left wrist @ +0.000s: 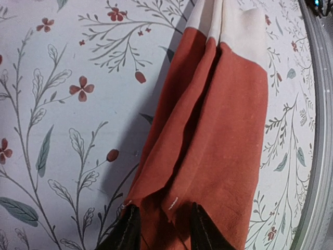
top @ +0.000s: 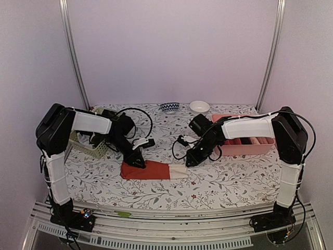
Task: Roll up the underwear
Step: Smooth out the underwear at the center of the board.
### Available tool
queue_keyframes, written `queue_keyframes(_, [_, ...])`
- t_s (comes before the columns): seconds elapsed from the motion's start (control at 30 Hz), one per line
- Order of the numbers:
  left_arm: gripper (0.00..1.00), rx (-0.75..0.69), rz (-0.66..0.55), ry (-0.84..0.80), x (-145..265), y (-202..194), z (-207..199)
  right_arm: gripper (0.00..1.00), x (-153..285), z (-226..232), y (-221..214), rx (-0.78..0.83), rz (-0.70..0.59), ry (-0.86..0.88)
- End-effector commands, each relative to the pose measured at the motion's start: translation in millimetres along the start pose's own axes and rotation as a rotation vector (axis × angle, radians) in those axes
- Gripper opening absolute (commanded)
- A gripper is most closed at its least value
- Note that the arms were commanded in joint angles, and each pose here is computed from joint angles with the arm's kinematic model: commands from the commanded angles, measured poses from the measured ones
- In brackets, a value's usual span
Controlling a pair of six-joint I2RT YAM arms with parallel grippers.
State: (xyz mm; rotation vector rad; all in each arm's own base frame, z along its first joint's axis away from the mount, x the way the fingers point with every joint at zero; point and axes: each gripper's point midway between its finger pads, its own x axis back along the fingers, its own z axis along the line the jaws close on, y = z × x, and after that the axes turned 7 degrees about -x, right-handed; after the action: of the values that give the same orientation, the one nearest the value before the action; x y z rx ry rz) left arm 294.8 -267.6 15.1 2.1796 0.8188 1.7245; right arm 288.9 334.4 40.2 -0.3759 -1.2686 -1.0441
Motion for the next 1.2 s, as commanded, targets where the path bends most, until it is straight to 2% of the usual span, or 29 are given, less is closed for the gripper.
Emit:
queue_keyframes(0.0, [0.34,-0.009,0.016,-0.016,-14,-3,-2,0.21,7,4,7,0.012,-0.025,0.014])
queue_keyframes(0.07, [0.31,-0.010,0.020,-0.012,-15,-3,-2,0.21,7,3,6,0.012,-0.024,0.014])
queue_keyframes(0.23, [0.11,-0.025,0.005,0.013,-5,5,-2,0.20,7,2,6,0.013,-0.023,0.012])
queue_keyframes(0.47, [0.08,-0.065,-0.026,0.061,21,20,-8,0.20,6,2,4,0.015,-0.018,0.011])
queue_keyframes(0.57, [0.00,-0.073,-0.032,0.058,25,22,-10,0.20,6,2,4,0.015,-0.018,0.011])
queue_keyframes(0.77, [0.00,-0.092,-0.039,0.049,26,24,-13,0.20,6,2,4,0.016,-0.020,0.011])
queue_keyframes(0.8, [0.02,-0.097,-0.036,0.037,24,23,-14,0.20,7,2,4,0.016,-0.023,0.012])
queue_keyframes(0.87, [0.21,-0.108,-0.026,0.021,19,20,-16,0.20,7,2,5,0.016,-0.025,0.013])
queue_keyframes(0.9, [0.27,-0.113,-0.022,0.010,16,18,-17,0.20,7,3,5,0.017,-0.025,0.014])
queue_keyframes(0.97, [0.30,-0.127,-0.010,-0.005,10,14,-19,0.20,7,3,5,0.016,-0.026,0.016])
queue_keyframes(1.17, [0.31,-0.141,0.027,-0.028,-12,5,-20,0.20,6,3,4,0.014,-0.023,0.018])
